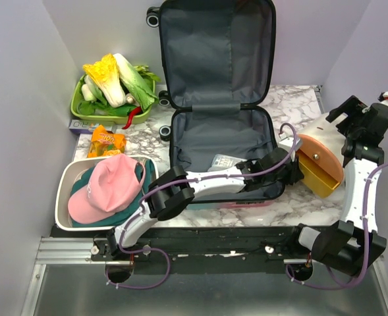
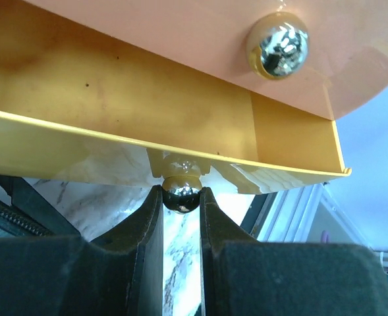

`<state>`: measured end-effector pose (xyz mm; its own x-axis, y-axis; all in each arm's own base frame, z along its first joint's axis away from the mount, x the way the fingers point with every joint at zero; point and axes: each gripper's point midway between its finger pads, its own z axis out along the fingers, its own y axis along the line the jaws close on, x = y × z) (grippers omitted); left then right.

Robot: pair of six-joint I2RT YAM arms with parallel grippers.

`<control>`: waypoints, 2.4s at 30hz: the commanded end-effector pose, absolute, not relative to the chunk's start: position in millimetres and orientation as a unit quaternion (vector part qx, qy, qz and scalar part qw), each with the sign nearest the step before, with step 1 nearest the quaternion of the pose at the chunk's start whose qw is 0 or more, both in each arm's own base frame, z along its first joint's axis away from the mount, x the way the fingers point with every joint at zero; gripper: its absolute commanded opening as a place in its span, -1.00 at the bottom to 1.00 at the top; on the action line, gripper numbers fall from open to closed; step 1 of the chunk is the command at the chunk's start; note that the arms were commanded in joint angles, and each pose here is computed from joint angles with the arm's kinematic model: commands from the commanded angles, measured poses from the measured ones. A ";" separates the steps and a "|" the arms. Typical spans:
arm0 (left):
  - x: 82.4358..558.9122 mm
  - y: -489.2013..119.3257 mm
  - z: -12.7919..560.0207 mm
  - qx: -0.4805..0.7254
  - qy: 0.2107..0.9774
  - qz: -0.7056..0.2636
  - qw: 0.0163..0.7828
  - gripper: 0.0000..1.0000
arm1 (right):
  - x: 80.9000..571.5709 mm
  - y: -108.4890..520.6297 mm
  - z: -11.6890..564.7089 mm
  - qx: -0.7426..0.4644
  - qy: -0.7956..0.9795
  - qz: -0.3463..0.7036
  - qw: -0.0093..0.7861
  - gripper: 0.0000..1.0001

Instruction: Open, take out, and arrange the luggage

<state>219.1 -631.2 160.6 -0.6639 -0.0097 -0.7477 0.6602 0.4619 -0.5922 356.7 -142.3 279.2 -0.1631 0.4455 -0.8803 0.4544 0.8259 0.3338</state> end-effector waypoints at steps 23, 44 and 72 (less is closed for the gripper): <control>134.9 -620.4 151.1 0.309 0.789 -0.446 0.289 -1.00 | 330.2 -136.0 170.0 0.350 0.840 0.000 0.414 1.00; 125.9 -593.6 242.0 0.341 0.728 -0.489 0.338 0.47 | 333.4 -136.6 179.3 0.334 0.839 -0.002 0.429 1.00; 288.0 -579.8 220.6 0.308 0.763 -0.436 0.364 0.71 | 207.2 -118.8 267.2 0.427 0.698 -0.092 0.568 1.00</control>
<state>296.1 -561.1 229.2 -0.5663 0.0830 -0.8200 0.7418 0.4851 -0.4631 221.3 -86.9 282.1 -0.0623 0.4711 -0.8799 0.5255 0.7650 0.3723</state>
